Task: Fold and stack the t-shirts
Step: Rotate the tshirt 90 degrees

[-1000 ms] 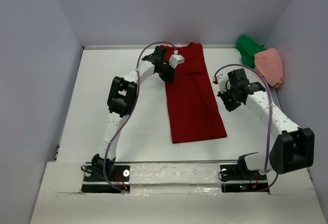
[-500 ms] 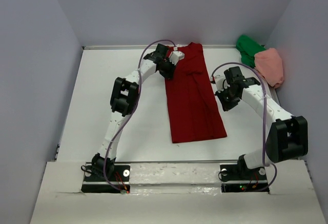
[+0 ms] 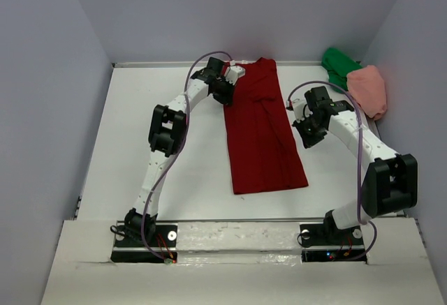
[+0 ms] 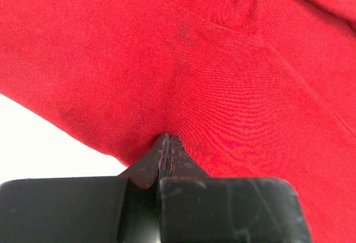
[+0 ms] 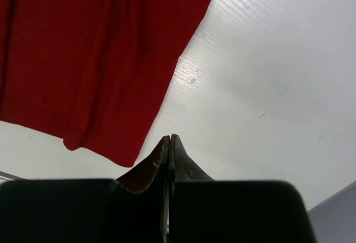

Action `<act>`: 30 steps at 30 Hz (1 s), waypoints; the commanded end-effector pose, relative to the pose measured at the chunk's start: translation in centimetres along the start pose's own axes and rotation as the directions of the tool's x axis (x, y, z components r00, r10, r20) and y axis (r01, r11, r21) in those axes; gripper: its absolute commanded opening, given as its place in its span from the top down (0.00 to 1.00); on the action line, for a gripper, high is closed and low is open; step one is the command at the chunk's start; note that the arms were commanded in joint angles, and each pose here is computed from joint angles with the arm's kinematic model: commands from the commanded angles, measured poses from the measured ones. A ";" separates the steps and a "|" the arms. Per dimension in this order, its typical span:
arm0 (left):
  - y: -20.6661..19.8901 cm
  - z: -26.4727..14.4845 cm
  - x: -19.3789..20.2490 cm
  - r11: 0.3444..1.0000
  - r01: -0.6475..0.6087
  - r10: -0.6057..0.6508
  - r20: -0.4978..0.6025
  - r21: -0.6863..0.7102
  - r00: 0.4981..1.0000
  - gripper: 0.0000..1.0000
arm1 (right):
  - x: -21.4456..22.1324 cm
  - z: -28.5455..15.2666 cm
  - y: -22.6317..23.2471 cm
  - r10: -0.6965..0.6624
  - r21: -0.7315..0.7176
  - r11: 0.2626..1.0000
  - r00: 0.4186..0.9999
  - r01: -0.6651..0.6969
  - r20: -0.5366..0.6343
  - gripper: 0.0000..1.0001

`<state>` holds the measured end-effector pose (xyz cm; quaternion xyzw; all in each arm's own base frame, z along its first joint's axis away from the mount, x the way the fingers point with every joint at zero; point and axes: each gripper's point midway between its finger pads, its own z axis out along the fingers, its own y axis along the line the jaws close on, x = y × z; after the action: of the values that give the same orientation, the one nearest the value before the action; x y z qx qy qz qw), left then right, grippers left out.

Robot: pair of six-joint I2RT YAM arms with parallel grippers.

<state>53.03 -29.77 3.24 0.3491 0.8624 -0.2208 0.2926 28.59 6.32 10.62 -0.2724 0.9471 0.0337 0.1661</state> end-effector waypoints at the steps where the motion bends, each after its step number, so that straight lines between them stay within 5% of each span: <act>1: 0.5 0.8 3.4 0.993 0.114 -0.111 -0.095 0.027 0.989 1.00 | -1.0 -0.8 -0.8 0.000 0.028 1.000 1.000 0.000 0.005 1.00; 30: 9.1 -0.8 3.1 0.929 0.091 -0.131 -0.088 -0.360 0.987 1.00 | -1.4 0.6 -1.3 0.003 0.035 0.999 1.000 -0.003 -0.018 1.00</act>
<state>57.59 -25.17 3.17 0.2765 0.8984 -0.1082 0.3238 29.50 5.98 9.92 -0.2705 0.9516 0.0204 0.1446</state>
